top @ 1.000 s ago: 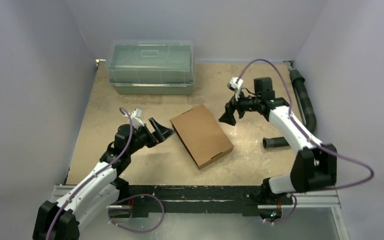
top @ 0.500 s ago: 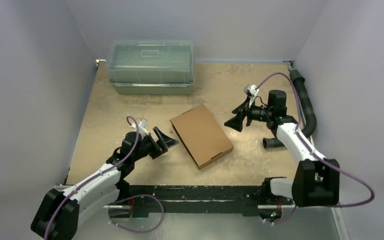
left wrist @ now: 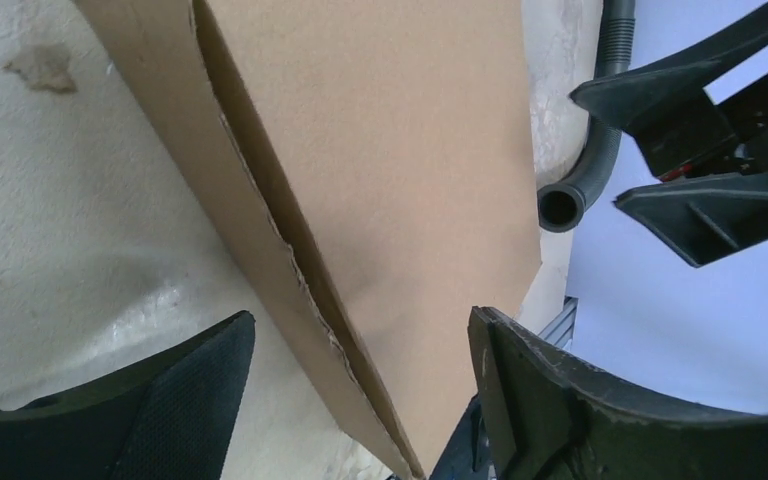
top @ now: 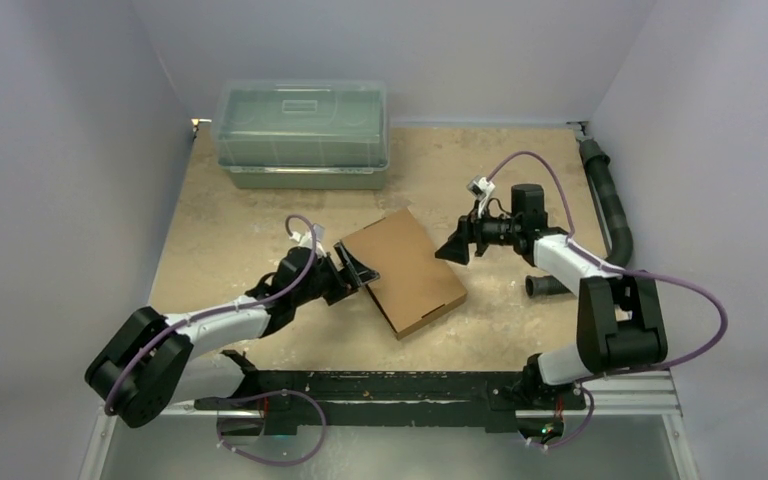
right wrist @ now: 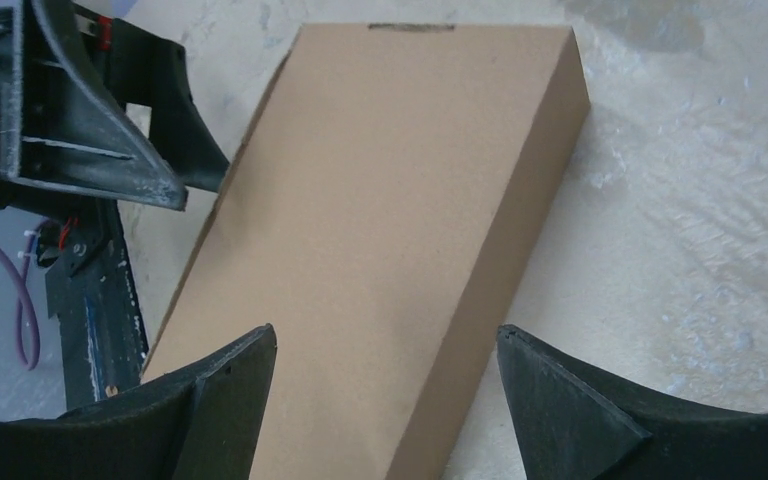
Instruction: Fold the paper box
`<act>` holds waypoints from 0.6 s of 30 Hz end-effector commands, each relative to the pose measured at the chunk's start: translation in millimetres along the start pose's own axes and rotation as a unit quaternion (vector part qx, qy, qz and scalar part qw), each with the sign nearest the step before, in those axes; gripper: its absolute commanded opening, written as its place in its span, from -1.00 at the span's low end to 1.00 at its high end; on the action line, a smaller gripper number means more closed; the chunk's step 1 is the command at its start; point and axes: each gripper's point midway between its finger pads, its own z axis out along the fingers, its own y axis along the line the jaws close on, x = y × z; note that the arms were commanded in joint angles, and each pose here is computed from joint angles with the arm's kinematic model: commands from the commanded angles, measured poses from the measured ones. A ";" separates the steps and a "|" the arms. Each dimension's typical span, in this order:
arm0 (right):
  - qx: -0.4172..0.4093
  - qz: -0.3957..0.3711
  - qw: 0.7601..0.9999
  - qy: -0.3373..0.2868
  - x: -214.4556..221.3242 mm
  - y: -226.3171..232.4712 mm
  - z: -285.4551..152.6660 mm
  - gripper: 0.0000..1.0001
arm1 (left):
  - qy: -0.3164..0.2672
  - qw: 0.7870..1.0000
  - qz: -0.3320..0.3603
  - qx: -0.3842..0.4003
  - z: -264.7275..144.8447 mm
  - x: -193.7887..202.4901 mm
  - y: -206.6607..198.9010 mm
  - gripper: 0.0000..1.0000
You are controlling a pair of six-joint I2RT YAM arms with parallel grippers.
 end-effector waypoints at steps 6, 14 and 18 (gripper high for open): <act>0.018 0.002 1.000 0.026 5.4 -8.1 22.1 0.60 | -0.026 1.000 0.000 0.011 19.7 -11.5 -16.1 0.35; 0.015 0.008 0.998 0.053 16.7 -6.2 33.3 0.41 | -0.022 1.000 0.003 0.011 29.6 -10.8 -19.4 -0.01; -0.003 0.000 0.998 0.060 17.3 3.0 36.9 0.33 | -0.014 1.000 0.001 0.012 32.2 -5.9 -17.1 -0.33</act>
